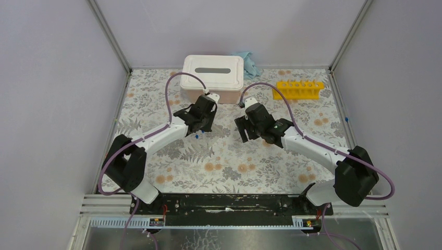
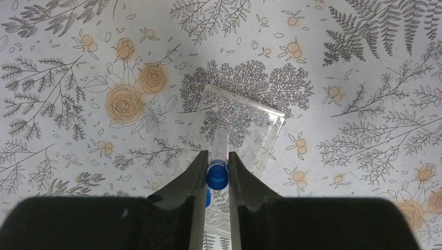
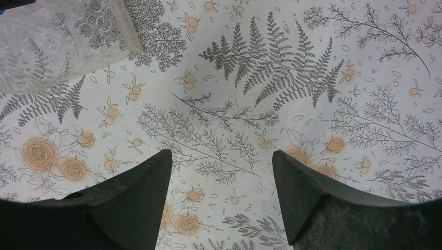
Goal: Organize the chemistry lab equipment
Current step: Insert the test tube into the slot of the test tube rack.
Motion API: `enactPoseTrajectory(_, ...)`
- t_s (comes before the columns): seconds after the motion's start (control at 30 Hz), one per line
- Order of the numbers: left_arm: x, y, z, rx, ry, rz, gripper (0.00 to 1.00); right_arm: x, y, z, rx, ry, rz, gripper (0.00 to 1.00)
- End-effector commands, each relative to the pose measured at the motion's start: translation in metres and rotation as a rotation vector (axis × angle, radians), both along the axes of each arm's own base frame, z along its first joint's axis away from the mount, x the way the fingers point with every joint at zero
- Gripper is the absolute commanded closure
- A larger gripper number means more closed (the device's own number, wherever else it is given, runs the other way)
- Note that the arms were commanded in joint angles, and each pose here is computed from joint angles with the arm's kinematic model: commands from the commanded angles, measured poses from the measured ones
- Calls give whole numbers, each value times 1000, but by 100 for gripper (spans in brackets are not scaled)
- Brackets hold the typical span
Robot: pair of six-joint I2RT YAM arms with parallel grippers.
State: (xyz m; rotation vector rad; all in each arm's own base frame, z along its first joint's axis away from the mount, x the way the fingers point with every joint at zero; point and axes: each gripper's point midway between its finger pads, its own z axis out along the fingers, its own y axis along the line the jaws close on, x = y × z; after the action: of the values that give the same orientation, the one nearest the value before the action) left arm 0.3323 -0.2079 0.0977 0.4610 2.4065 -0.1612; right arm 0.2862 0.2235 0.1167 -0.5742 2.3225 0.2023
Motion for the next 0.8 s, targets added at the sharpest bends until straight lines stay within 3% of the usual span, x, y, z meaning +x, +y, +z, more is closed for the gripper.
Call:
enactPoseTrajectory(0.0, 9, 0, 15, -15, -84, 3, 89, 13, 7, 14, 31, -49, -6, 23)
enactPoseTrajectory(0.3, 8, -2, 5, -11, -68, -2, 88, 14, 6, 13, 26, -48, -6, 23)
enactPoseTrajectory(0.77, 5, -2, -16, 17, -24, -6, 73, 15, 6, 7, 19, -33, -4, 23)
